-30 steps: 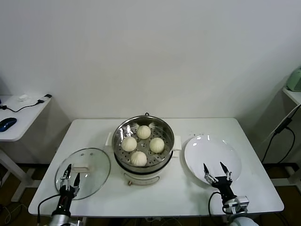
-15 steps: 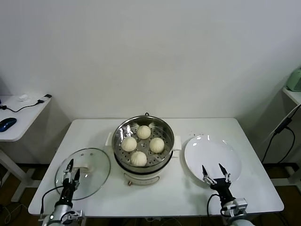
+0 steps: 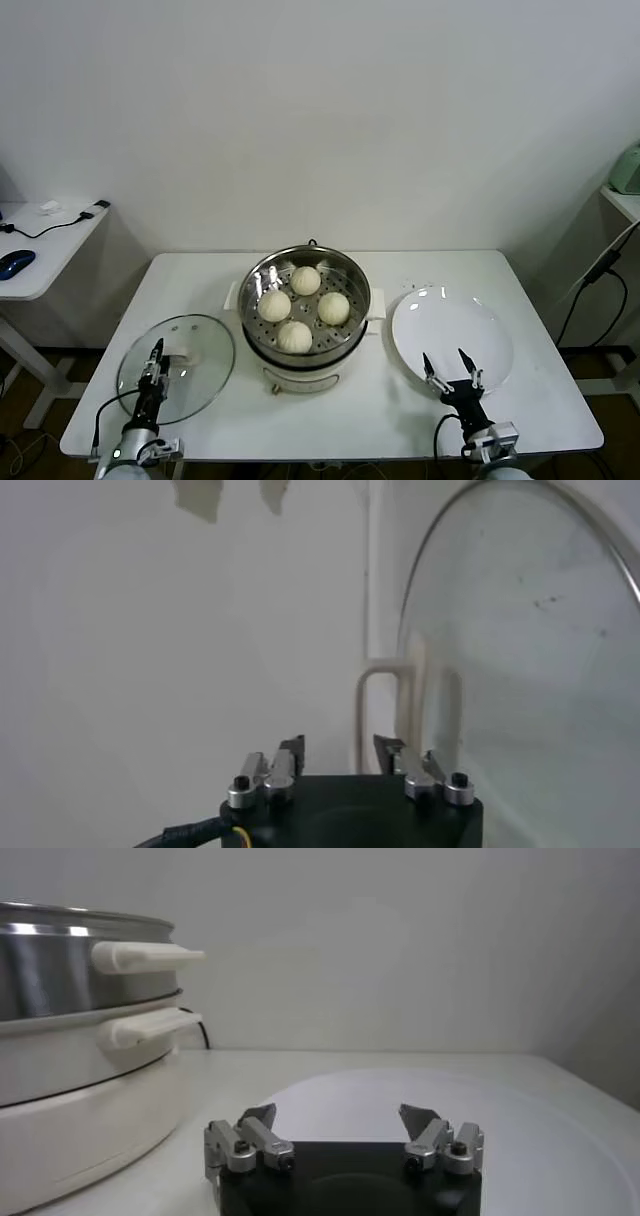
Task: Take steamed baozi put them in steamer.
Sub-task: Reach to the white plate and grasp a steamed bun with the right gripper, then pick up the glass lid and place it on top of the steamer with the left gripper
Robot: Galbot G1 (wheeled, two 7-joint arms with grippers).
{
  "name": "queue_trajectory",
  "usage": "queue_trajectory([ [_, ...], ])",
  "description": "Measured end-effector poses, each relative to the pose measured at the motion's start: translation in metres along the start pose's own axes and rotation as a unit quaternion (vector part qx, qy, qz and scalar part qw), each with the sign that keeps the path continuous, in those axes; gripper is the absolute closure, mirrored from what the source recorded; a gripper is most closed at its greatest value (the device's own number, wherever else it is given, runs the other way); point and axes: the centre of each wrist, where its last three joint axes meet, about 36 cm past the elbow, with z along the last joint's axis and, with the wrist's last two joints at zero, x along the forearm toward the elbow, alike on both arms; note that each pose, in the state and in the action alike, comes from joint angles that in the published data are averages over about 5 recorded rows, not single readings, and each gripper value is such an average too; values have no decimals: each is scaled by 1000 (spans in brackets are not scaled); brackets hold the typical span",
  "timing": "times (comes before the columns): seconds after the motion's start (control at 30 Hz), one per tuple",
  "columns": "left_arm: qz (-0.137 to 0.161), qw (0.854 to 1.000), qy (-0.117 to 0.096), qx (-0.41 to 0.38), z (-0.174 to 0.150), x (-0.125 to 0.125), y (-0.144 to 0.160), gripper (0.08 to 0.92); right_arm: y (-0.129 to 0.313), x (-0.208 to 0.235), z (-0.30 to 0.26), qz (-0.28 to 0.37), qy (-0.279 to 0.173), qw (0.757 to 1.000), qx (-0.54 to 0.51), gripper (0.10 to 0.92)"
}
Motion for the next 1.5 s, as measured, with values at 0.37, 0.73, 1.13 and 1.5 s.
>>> queue_trajectory([
  [0.37, -2, 1000, 10, -5, -3, -3, -9, 846, 6, -1, 0, -7, -1, 1000, 1, 200],
  [0.73, -16, 1000, 18, -3, 3, 2, 27, 867, 3, 5, 0, -7, -1, 1000, 4, 199],
  [1.13, -54, 998, 33, 13, 12, -9, 130, 867, 0, 8, -5, -4, -4, 1000, 10, 200],
  [1.5, -59, 997, 27, 39, -44, -22, 214, 867, 5, 15, -5, -13, -2, 1000, 22, 200],
])
